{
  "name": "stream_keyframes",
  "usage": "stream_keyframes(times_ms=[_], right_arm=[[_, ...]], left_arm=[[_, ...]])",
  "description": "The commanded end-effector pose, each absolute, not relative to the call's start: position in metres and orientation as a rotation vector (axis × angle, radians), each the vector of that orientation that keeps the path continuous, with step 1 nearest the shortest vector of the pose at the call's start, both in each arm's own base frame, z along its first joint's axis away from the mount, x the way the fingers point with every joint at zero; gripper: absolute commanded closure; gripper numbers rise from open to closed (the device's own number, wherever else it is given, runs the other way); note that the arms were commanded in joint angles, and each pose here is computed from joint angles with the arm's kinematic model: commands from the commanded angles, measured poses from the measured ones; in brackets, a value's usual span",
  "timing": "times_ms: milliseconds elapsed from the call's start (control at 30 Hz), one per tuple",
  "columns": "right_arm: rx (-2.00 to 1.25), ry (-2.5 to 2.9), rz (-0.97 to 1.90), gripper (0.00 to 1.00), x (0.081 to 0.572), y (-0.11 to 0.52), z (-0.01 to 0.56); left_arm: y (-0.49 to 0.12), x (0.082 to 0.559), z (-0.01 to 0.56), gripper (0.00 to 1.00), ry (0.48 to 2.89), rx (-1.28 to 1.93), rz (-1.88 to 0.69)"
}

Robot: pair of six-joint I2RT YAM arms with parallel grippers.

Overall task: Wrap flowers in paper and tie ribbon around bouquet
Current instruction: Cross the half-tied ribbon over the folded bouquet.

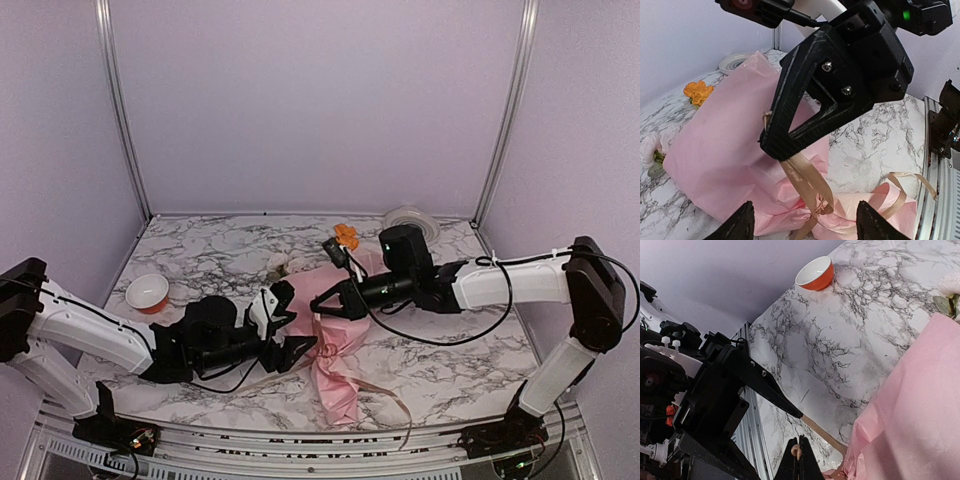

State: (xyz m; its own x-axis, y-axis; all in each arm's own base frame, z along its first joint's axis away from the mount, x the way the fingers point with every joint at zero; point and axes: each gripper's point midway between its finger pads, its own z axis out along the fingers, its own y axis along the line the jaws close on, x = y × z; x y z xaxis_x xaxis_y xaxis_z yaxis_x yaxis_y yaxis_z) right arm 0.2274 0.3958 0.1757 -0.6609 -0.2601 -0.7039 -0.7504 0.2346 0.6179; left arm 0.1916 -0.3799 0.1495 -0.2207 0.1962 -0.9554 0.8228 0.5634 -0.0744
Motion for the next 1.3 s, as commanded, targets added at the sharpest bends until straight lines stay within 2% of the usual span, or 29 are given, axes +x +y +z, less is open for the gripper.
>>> stream_keyframes(times_ms=[0, 167, 200, 233, 300, 400, 433, 467, 533, 700, 833, 933, 1100, 1267], right_arm=[[-0.932, 1.977, 1.449, 1.0, 0.223, 0.403, 0.2], [-0.927, 1.98, 1.462, 1.0, 0.221, 0.405, 0.2], [-0.934, 1.979, 1.469, 1.0, 0.219, 0.406, 0.199], [-0.94, 1.977, 1.469, 1.0, 0.218, 0.406, 0.199], [-0.941, 1.981, 1.463, 1.0, 0.218, 0.405, 0.198], [-0.938, 1.99, 1.458, 1.0, 0.218, 0.404, 0.196], [-0.937, 1.989, 1.458, 1.0, 0.218, 0.404, 0.196], [-0.94, 1.987, 1.457, 1.0, 0.217, 0.404, 0.197], [-0.95, 1.988, 1.449, 1.0, 0.218, 0.403, 0.198], [-0.974, 2.053, 1.349, 0.72, 0.226, 0.389, 0.193], [-0.982, 2.112, 1.287, 0.63, 0.226, 0.372, 0.179], [-1.016, 2.149, 1.255, 0.63, 0.221, 0.368, 0.165], [-1.13, 2.236, 1.111, 0.83, 0.218, 0.371, 0.131], [-1.224, 2.287, 0.988, 0.85, 0.222, 0.37, 0.112]], left_arm=[[-0.399, 0.198, 0.156, 0.26, 1.692, 0.894, -0.838], [-0.415, 0.2, 0.149, 0.24, 1.722, 0.978, -0.873], [-0.415, 0.203, 0.148, 0.27, 1.731, 0.967, -0.864], [-0.414, 0.206, 0.145, 0.32, 1.743, 0.958, -0.859], [-0.415, 0.211, 0.144, 0.51, 1.754, 0.947, -0.871], [-0.414, 0.211, 0.143, 0.89, 1.757, 0.953, -0.882], [-0.413, 0.21, 0.142, 0.97, 1.76, 0.953, -0.882], [-0.412, 0.209, 0.14, 1.0, 1.765, 0.956, -0.884], [-0.411, 0.207, 0.134, 1.0, 1.779, 0.965, -0.891], [-0.408, 0.203, 0.119, 1.0, 1.814, 0.975, -0.907], [-0.404, 0.201, 0.116, 1.0, 1.805, 0.977, -0.924], [-0.401, 0.202, 0.114, 1.0, 1.809, 0.969, -0.94], [-0.398, 0.203, 0.111, 1.0, 1.81, 0.967, -0.957], [-0.396, 0.202, 0.105, 1.0, 1.821, 0.968, -0.983]])
